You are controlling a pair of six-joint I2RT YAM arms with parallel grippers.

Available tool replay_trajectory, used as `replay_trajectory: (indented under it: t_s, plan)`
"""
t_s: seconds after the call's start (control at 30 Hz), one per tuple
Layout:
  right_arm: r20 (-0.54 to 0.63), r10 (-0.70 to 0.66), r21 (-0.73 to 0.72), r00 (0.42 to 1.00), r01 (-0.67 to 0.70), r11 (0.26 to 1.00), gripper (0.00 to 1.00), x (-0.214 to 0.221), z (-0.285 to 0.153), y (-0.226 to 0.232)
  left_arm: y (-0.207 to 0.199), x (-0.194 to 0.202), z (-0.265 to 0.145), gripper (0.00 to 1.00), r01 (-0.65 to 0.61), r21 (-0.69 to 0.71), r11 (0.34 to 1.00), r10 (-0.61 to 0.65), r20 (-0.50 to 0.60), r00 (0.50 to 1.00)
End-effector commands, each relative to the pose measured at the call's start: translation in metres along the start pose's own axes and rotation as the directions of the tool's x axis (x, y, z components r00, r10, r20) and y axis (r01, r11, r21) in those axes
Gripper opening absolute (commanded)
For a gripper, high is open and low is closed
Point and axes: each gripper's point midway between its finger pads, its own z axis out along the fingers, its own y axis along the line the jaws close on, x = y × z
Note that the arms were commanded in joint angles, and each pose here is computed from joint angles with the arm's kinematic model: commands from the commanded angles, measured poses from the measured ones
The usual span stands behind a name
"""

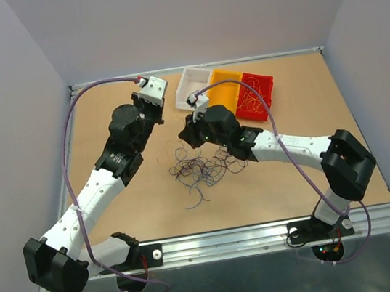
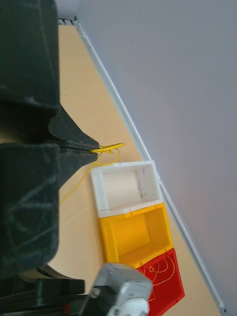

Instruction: Untangle the cables

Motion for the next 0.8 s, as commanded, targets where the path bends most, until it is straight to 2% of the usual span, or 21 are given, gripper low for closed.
replay_trajectory:
  t_s: [0.0, 0.13, 0.2, 0.23, 0.3, 0.33, 0.4, 0.43, 0.5, 0.63, 0.77]
  plan:
    - [0.227, 0.004, -0.084, 0.974, 0.016, 0.996, 0.01, -0.097, -0.017, 0.032, 0.007, -0.015, -0.004, 0.00, 0.040, -0.011, 0.999, -0.039, 0.072, 0.997]
    - [0.244, 0.018, -0.165, 0.970, 0.023, 0.986, 0.01, -0.107, -0.039, 0.049, -0.001, 0.001, 0.003, 0.00, 0.042, 0.037, 0.998, -0.043, 0.027, 0.999]
    - [0.232, 0.021, -0.187, 0.973, 0.023, 0.982, 0.01, -0.092, -0.040, 0.049, -0.006, 0.006, 0.005, 0.00, 0.044, 0.078, 0.996, -0.045, 0.009, 0.999]
    - [0.224, 0.025, -0.150, 0.974, 0.009, 0.989, 0.01, -0.086, -0.035, 0.040, -0.006, 0.009, 0.005, 0.00, 0.052, 0.091, 0.995, -0.052, 0.001, 0.999]
    - [0.100, 0.029, 0.019, 0.995, -0.031, 0.999, 0.01, -0.038, -0.008, -0.002, -0.008, 0.017, 0.002, 0.00, 0.054, 0.121, 0.991, -0.053, -0.011, 0.999]
    - [0.038, 0.045, 0.056, 0.998, -0.047, 0.997, 0.01, -0.015, 0.001, -0.020, -0.010, 0.028, 0.002, 0.00, 0.060, 0.144, 0.988, -0.056, -0.029, 0.998]
    - [-0.092, 0.090, 0.068, 0.992, -0.084, 0.994, 0.01, 0.036, 0.022, -0.045, -0.014, 0.040, 0.001, 0.00, 0.064, 0.176, 0.982, -0.055, -0.052, 0.997]
    - [-0.130, 0.125, 0.046, 0.984, -0.120, 0.992, 0.01, 0.046, 0.025, -0.048, -0.019, 0.049, 0.002, 0.00, 0.068, 0.203, 0.977, -0.054, -0.070, 0.996]
    - [-0.133, 0.160, 0.064, 0.978, -0.153, 0.986, 0.00, 0.045, 0.024, -0.064, -0.021, 0.059, 0.004, 0.00, 0.070, 0.218, 0.973, -0.050, -0.096, 0.994]
    - [-0.062, 0.123, -0.089, 0.991, -0.128, 0.988, 0.01, -0.009, -0.005, -0.023, -0.031, 0.070, 0.012, 0.00, 0.086, 0.269, 0.959, -0.050, -0.137, 0.989]
    - [0.012, 0.097, -0.087, 0.995, -0.096, 0.992, 0.01, -0.040, -0.029, -0.016, -0.036, 0.071, 0.009, 0.00, 0.074, 0.300, 0.951, -0.037, -0.127, 0.991]
